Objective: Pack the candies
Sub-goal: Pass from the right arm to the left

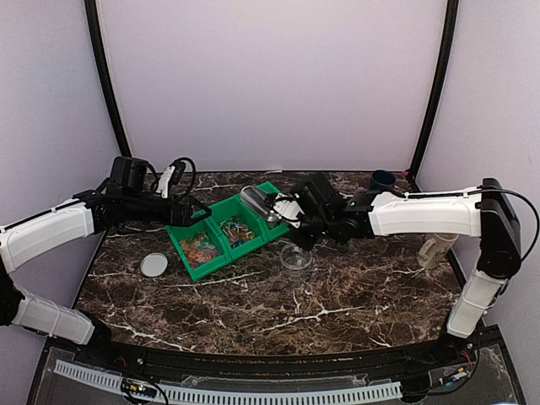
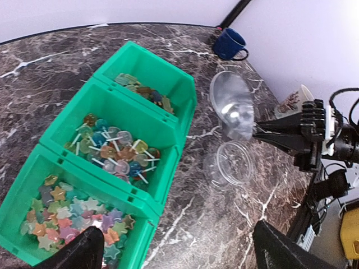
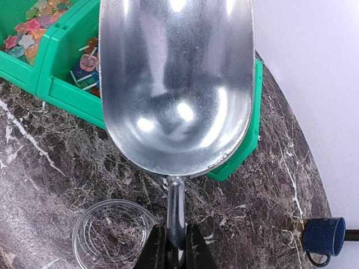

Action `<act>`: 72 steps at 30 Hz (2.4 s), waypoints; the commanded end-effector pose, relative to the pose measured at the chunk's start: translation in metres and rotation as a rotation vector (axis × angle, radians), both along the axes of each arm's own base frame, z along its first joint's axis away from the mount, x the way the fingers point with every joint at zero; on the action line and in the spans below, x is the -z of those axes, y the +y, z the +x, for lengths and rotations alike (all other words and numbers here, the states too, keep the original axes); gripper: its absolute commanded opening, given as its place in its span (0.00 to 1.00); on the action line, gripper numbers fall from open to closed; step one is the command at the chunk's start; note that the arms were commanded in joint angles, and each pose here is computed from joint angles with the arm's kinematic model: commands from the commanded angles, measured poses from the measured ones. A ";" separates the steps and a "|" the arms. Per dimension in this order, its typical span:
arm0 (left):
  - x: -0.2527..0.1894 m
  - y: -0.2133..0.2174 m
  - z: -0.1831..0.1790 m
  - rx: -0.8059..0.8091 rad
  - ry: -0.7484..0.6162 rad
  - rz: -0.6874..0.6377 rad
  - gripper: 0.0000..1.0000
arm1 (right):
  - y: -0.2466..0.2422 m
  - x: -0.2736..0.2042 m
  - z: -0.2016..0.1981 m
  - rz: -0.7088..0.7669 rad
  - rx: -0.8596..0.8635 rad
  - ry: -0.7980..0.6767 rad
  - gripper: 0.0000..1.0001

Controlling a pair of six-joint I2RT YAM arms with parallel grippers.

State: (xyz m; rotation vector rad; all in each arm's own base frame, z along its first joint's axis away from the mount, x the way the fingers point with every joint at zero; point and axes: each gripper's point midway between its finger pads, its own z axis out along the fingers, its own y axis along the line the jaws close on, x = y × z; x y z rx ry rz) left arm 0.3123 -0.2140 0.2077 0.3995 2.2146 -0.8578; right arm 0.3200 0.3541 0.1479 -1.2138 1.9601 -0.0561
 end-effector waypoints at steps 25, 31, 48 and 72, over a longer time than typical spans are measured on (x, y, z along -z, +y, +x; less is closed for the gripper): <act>-0.006 -0.043 -0.025 0.226 0.024 -0.143 0.74 | 0.072 -0.025 -0.058 0.009 -0.262 -0.183 0.00; -0.003 -0.045 -0.026 0.233 0.035 -0.146 0.56 | 0.073 -0.024 -0.059 -0.011 -0.260 -0.205 0.00; 0.005 -0.047 -0.030 0.257 0.070 -0.144 0.41 | 0.074 -0.028 -0.053 -0.039 -0.233 -0.250 0.00; 0.016 -0.048 -0.027 0.245 0.106 -0.139 0.06 | 0.074 -0.031 -0.057 -0.021 -0.241 -0.285 0.10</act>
